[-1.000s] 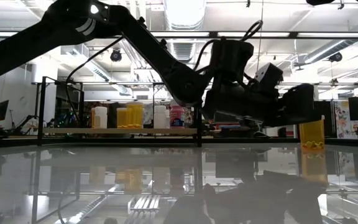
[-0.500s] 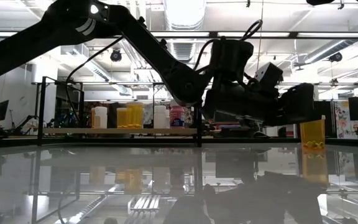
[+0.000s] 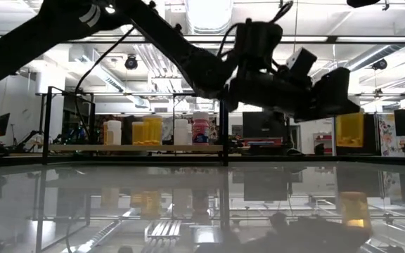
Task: Pick and place medicine bottles onto shelf by color
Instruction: Put the large yellow pill bottle on the shelf
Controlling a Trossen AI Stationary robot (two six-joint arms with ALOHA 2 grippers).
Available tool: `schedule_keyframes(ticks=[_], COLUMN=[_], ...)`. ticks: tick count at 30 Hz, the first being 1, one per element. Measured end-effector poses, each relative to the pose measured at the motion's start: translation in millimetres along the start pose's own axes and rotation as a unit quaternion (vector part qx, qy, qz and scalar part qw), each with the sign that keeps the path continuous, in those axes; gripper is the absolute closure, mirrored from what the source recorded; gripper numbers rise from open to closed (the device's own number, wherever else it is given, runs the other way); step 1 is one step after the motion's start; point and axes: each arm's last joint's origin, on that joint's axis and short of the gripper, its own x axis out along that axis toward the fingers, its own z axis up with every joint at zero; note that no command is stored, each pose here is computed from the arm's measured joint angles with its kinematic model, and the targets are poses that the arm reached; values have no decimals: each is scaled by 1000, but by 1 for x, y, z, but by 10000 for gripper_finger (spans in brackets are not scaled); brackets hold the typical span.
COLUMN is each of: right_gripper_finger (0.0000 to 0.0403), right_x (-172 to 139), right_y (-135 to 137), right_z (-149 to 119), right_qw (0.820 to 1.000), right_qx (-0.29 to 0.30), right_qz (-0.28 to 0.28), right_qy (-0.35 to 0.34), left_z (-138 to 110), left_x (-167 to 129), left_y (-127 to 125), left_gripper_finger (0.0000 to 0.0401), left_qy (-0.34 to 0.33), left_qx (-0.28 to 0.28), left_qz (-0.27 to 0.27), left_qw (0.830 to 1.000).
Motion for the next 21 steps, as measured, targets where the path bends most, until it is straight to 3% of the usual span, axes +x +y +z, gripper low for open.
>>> schedule_keyframes(ticks=[5, 11, 15, 18, 21], right_gripper_finger=[394, 394, 394, 394, 394], right_x=[-5, -10, -10, -10, -10], right_y=[-4, -3, -2, -2, -2], right_z=[8, 13, 13, 13, 13], right_qw=[999, 998, 998, 998, 998], right_qx=[27, 45, 45, 44, 43], right_qz=[-7, 4, 5, 5, 5], right_qy=[-23, -38, -34, -34, -34], left_z=[25, 76, 94, 101, 92], left_x=[-22, -89, -152, -203, -247], left_y=[-2, -12, -14, -11, -5], left_gripper_finger=[227, 227, 227, 227, 227], left_qy=[35, 44, 61, 51, 37], left_qx=[24, 63, 81, 79, 46], left_qz=[22, 88, 186, 295, 373], left_qw=[999, 993, 977, 951, 926])
